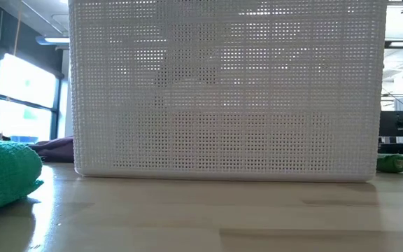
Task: Pick & place medical supplies in basket/bin
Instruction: Put the medicine organizer into the white bin
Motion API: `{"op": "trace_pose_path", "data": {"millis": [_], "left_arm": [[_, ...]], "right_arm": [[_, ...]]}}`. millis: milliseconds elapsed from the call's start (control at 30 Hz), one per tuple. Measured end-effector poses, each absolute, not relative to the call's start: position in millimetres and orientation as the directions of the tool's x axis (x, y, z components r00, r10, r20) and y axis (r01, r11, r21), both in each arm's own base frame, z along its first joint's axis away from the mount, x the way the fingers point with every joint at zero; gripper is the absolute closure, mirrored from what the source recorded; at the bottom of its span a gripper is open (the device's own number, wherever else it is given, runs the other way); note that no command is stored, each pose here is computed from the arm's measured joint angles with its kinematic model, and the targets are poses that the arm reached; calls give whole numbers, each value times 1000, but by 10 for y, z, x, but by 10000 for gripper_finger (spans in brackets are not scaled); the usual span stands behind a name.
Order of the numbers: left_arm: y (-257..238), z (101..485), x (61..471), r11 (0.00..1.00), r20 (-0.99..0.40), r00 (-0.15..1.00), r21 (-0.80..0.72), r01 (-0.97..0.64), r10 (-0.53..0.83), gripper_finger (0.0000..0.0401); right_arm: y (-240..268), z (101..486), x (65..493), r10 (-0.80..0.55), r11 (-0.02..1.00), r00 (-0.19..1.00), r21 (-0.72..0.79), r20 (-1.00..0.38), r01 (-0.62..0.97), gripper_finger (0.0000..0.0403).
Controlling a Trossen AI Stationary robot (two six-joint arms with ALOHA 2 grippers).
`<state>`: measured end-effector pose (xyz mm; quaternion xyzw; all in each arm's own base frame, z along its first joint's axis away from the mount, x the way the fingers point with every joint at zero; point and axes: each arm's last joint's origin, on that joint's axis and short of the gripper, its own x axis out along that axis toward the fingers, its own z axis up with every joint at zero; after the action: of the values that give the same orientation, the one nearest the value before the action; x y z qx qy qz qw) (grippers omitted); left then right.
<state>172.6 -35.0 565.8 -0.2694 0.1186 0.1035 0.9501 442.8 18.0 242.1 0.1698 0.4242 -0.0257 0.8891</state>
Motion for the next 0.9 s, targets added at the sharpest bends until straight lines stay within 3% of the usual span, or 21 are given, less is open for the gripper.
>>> {"op": "trace_pose_path", "data": {"millis": [500,767,900], "left_arm": [[-351,5676,1731,874,-264,955,-422,-240,135,155],[-384,5674,1864,918,-246,959,-330,-220,141,155],[-403,5653,1898,937,-262,959,-296,-186,108,155]], "right_arm": [[158,3350,3931,29,936,769,287,-639,203,401],[244,3944,3339,-127,903,817,274,-563,330,402],[333,4097,2987,-207,849,782,288,-588,442,402]]}}
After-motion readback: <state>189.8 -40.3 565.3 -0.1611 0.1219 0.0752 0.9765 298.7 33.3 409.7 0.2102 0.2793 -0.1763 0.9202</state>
